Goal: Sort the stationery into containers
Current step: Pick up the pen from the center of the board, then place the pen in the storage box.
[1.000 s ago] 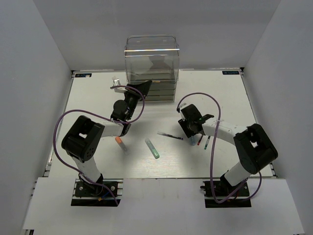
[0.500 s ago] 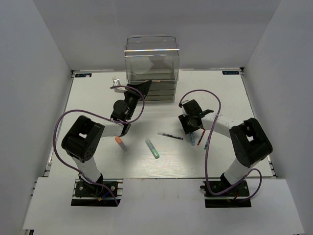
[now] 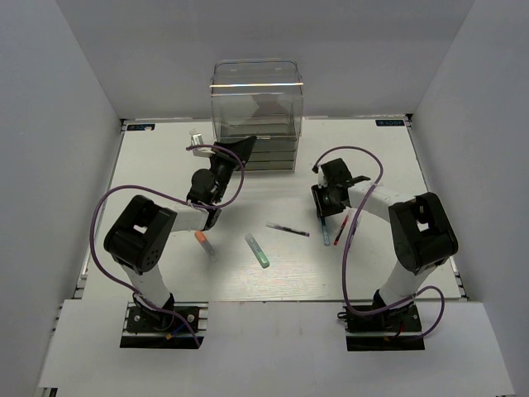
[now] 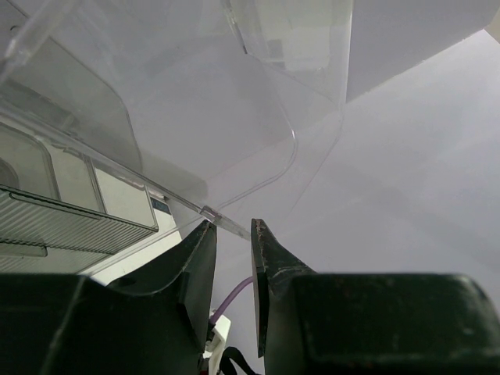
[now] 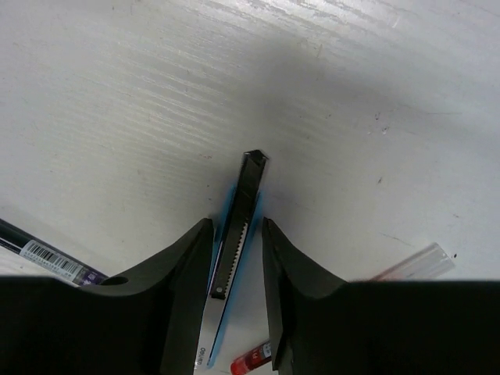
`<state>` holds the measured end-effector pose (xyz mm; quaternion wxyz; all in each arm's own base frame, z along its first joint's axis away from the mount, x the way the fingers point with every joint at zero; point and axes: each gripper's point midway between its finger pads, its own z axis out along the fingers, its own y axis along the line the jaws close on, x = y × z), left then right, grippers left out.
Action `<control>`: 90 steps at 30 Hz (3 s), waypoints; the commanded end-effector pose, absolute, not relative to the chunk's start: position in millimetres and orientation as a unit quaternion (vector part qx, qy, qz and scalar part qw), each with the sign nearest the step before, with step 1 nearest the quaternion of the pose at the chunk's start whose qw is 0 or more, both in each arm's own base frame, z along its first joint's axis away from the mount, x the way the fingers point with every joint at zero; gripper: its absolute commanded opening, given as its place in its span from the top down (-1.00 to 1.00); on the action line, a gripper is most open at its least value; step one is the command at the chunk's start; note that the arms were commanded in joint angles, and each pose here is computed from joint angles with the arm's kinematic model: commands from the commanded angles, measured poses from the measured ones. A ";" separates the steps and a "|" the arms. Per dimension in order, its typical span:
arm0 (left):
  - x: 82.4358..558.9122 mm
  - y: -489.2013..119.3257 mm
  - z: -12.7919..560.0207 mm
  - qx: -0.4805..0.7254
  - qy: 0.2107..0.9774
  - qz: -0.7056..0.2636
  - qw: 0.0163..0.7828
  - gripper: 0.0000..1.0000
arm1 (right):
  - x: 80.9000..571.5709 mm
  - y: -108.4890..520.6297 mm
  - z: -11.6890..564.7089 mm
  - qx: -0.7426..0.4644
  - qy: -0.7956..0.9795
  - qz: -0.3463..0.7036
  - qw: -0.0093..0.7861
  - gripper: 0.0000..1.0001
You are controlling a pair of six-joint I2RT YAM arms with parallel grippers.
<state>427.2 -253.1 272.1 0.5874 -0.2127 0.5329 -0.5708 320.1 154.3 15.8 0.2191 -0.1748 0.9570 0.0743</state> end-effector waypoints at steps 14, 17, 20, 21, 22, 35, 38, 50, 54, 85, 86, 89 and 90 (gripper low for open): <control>405.0 -230.1 347.2 -0.195 0.423 -0.613 0.638 0.31 | 315.6 160.0 15.5 -0.298 0.921 0.102 0.228 0.74; 405.0 -230.1 347.2 -0.195 0.423 -0.613 0.638 0.31 | 317.7 179.1 38.4 -0.348 0.888 0.149 0.261 0.77; 405.0 -230.1 347.2 -0.195 0.423 -0.613 0.638 0.31 | 317.9 196.9 63.1 -0.392 0.851 0.188 0.295 0.80; 405.0 -230.1 347.2 -0.195 0.423 -0.613 0.638 0.31 | 321.0 201.0 73.1 -0.419 0.830 0.189 0.315 0.81; 405.0 -230.1 347.2 -0.195 0.423 -0.613 0.638 0.31 | 320.6 207.8 83.3 -0.440 0.809 0.204 0.332 0.81; 405.0 -230.1 347.2 -0.195 0.423 -0.613 0.638 0.31 | 326.5 247.6 159.4 -0.646 0.576 0.195 0.462 0.83; 405.0 -230.1 347.2 -0.195 0.423 -0.613 0.638 0.31 | 336.0 258.6 172.9 -0.683 0.512 0.155 0.497 0.83; 405.0 -230.1 347.2 -0.195 0.423 -0.613 0.638 0.31 | 376.2 290.5 221.8 -0.723 0.338 -0.023 0.602 0.86; 405.0 -230.1 347.2 -0.195 0.423 -0.613 0.638 0.31 | 368.4 303.0 233.9 -0.733 0.282 -0.024 0.619 0.89; 403.5 -229.5 345.7 -0.197 0.422 -0.616 0.635 0.31 | 360.6 334.3 226.5 -0.736 0.087 -0.053 0.670 1.00; 403.5 -229.5 345.7 -0.197 0.422 -0.616 0.635 0.31 | 359.8 334.8 224.8 -0.736 0.082 -0.051 0.670 1.00; 403.5 -229.5 345.7 -0.197 0.422 -0.616 0.635 0.31 | 358.3 336.9 226.4 -0.733 0.067 -0.059 0.675 1.00; 403.5 -229.5 345.7 -0.197 0.422 -0.616 0.635 0.31 | 360.1 336.9 223.9 -0.733 0.068 -0.060 0.674 1.00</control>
